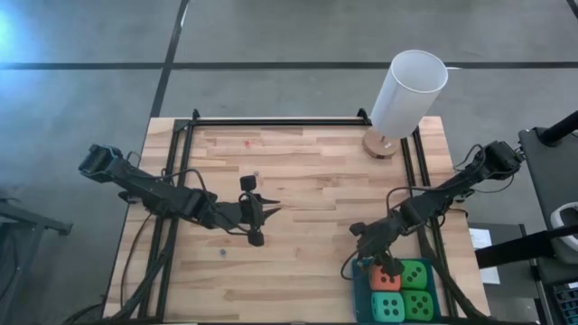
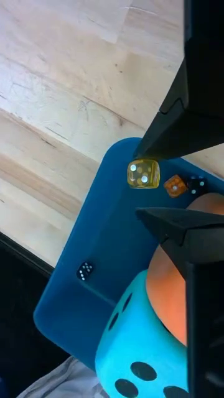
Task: Pick & Place Dice
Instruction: Put the small yellow die into the blue bin
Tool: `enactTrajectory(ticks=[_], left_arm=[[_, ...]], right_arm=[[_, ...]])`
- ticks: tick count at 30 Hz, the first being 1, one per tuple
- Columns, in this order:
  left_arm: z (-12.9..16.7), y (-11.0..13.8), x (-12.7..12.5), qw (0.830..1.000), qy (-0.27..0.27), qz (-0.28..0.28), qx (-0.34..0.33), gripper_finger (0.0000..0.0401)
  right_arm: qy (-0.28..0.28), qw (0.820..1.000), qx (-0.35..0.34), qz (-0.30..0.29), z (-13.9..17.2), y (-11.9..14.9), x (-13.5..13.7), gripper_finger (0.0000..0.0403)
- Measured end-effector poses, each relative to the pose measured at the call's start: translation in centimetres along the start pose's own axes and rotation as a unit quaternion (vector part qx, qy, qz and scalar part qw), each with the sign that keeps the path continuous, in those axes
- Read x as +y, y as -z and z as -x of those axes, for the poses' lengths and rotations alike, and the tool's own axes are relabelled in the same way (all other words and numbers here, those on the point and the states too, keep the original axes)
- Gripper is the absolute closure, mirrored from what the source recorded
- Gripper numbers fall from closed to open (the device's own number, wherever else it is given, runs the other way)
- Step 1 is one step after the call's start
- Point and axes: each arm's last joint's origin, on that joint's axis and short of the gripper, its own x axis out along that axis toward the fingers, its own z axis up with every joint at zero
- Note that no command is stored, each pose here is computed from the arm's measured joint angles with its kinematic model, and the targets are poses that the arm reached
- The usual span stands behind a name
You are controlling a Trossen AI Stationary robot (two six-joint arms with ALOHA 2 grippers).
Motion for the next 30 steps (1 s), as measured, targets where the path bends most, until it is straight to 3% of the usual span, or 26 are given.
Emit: enactTrajectory(ticks=[22,30], left_arm=[[0.0,-0.1,0.0,1.000,0.000,0.001,-0.003,0.0323],[0.0,-0.1,0.0,1.000,0.000,0.001,-0.003,0.0323]], right_arm=[[0.000,1.000,-0.006,-0.011,1.4,0.1,0.4,0.0318],[0.055,0.998,0.003,-0.003,1.4,0.4,0.0,0.0312]])
